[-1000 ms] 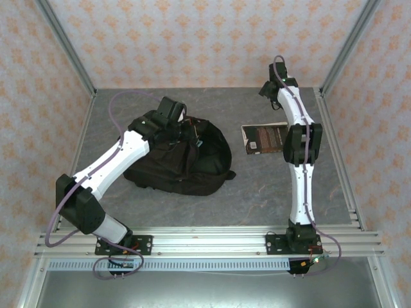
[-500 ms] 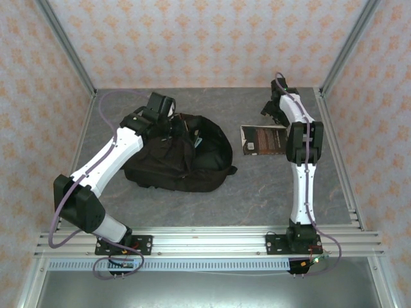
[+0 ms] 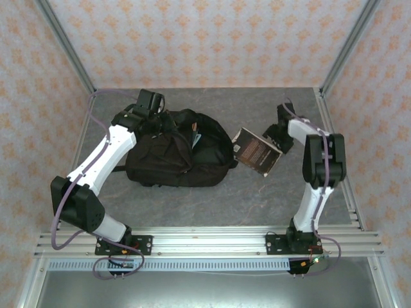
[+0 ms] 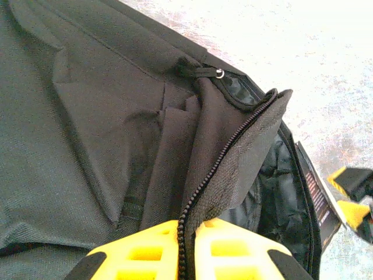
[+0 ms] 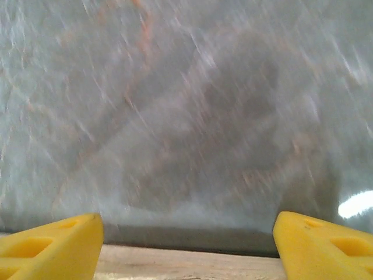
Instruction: Pack the student bag
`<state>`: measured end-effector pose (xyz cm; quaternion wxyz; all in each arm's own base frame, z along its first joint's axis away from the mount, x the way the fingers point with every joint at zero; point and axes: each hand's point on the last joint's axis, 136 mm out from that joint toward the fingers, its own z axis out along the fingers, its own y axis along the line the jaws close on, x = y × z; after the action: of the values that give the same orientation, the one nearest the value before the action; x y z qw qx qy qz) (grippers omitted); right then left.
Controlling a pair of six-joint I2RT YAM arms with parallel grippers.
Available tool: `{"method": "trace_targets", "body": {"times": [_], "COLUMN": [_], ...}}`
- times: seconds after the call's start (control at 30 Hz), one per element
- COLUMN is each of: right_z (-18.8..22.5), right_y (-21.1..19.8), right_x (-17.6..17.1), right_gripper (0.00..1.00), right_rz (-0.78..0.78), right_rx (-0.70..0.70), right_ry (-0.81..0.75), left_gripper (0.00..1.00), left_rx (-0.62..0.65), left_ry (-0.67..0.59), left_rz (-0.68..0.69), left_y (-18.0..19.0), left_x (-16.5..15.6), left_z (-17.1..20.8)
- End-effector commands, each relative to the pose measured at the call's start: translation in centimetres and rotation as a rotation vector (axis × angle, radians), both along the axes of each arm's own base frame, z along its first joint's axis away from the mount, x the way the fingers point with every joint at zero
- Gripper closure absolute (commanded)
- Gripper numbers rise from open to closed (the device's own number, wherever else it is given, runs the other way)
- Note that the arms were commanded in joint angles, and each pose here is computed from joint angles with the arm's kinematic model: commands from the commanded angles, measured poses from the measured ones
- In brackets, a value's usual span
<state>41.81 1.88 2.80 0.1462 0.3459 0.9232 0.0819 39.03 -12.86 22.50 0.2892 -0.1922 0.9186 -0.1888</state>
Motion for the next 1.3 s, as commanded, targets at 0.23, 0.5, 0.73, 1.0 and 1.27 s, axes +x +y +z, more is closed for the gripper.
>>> {"method": "trace_targets", "body": {"times": [0.23, 0.5, 0.73, 1.0, 1.27], "right_z": [0.8, 2.9, 0.3, 1.7, 3.6], "right_y": [10.8, 6.9, 9.2, 11.6, 14.0], "right_x": [-11.3, -10.2, -8.0, -7.7, -7.8], "right_gripper": [0.30, 0.22, 0.28, 0.49, 0.58], "right_rz": [0.202, 0.196, 0.255, 0.308, 0.315], "right_rx": [0.319, 0.070, 0.154, 0.284, 0.414], "right_ry": [-0.015, -0.113, -0.050, -0.095, -0.150], "left_gripper": [0.88, 0.90, 0.90, 0.91, 0.92], "left_rx": [0.037, 0.014, 0.000, 0.006, 0.000], "left_ry": [-0.014, 0.035, 0.058, 0.083, 0.103], "left_rz": [0.075, 0.041, 0.015, -0.028, -0.059], "left_y": [1.8, 0.8, 0.0, -1.4, -2.7], "left_x": [0.8, 1.1, 0.7, 0.2, 0.0], "left_z": [0.3, -1.5, -2.6, -3.6, -4.5]}}
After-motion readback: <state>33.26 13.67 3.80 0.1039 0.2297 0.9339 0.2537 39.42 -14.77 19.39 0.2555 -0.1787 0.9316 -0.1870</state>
